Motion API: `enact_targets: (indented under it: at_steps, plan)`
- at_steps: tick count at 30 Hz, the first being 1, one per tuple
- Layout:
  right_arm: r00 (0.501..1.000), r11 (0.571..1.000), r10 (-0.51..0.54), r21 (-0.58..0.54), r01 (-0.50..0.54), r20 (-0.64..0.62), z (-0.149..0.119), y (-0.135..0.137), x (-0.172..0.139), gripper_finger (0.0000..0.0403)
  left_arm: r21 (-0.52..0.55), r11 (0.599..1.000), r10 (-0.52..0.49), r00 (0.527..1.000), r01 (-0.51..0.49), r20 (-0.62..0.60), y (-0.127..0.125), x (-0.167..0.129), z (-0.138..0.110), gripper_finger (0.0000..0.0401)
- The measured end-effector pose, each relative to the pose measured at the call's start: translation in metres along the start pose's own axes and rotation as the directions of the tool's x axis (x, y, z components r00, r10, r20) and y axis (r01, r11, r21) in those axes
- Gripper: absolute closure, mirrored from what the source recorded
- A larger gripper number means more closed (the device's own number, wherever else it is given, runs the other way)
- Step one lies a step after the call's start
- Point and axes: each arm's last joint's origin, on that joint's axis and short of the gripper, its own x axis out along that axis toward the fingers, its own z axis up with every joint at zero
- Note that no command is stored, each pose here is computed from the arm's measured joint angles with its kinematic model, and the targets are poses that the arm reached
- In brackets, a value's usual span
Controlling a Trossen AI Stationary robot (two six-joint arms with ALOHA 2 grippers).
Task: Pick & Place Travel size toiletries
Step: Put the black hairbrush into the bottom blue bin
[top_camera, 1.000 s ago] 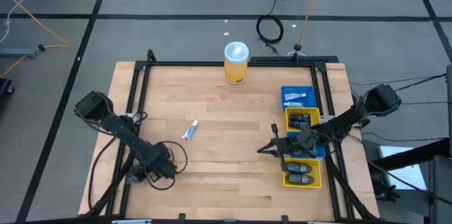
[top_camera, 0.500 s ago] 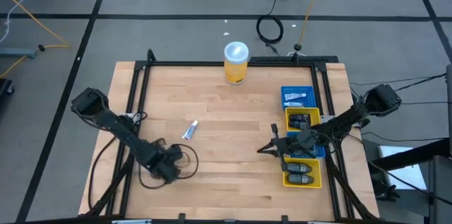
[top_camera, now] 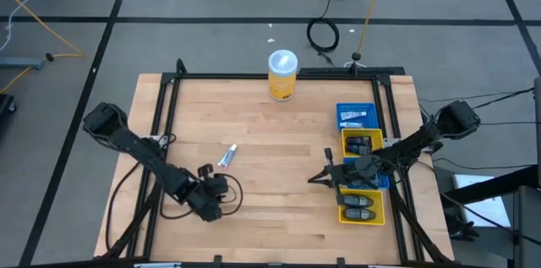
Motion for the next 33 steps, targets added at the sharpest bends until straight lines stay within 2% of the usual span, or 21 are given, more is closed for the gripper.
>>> enact_targets:
  at_steps: [6, 10, 12, 15, 24, 30, 33]
  plan:
    - [1.000, 1.000, 0.001, 0.000, -0.001, -0.013, -0.001, 0.000, 0.000, 0.0402, 0.007, 1.000, -0.024, 0.993, 0.025, -0.116, 0.000, 0.014, -0.004, 0.0174]
    - [1.000, 1.000, 0.001, 0.000, -0.001, -0.013, -0.001, 0.000, 0.000, 0.0401, 0.021, 1.000, -0.019, 0.984, 0.023, -0.179, -0.001, 0.025, -0.009, 0.0153]
    - [1.000, 1.000, 0.001, 0.000, -0.001, -0.013, -0.001, 0.000, 0.000, 0.0402, 0.019, 0.999, -0.024, 0.979, 0.029, -0.202, -0.002, 0.030, -0.009, 0.0163]
    - [1.000, 1.000, 0.001, 0.000, -0.001, -0.014, -0.001, 0.000, 0.000, 0.0402, 0.023, 0.999, -0.018, 0.976, 0.023, -0.216, -0.001, 0.033, -0.009, 0.0201]
    - [1.000, 1.000, 0.001, 0.001, -0.001, -0.013, -0.001, 0.000, 0.000, 0.0401, 0.091, 0.995, -0.020, 0.974, 0.041, -0.225, 0.000, 0.033, -0.009, 0.0384]
    - [1.000, 1.000, 0.000, 0.000, 0.000, -0.012, -0.001, 0.000, 0.000, 0.0401, 0.135, 0.991, 0.000, 0.990, 0.019, -0.142, -0.002, 0.034, -0.003, 0.0397]
    - [1.000, 1.000, 0.001, 0.000, -0.001, -0.012, -0.001, 0.000, 0.000, 0.0402, 0.186, 0.982, -0.016, 1.000, 0.018, -0.012, -0.011, 0.031, 0.011, 0.0396]
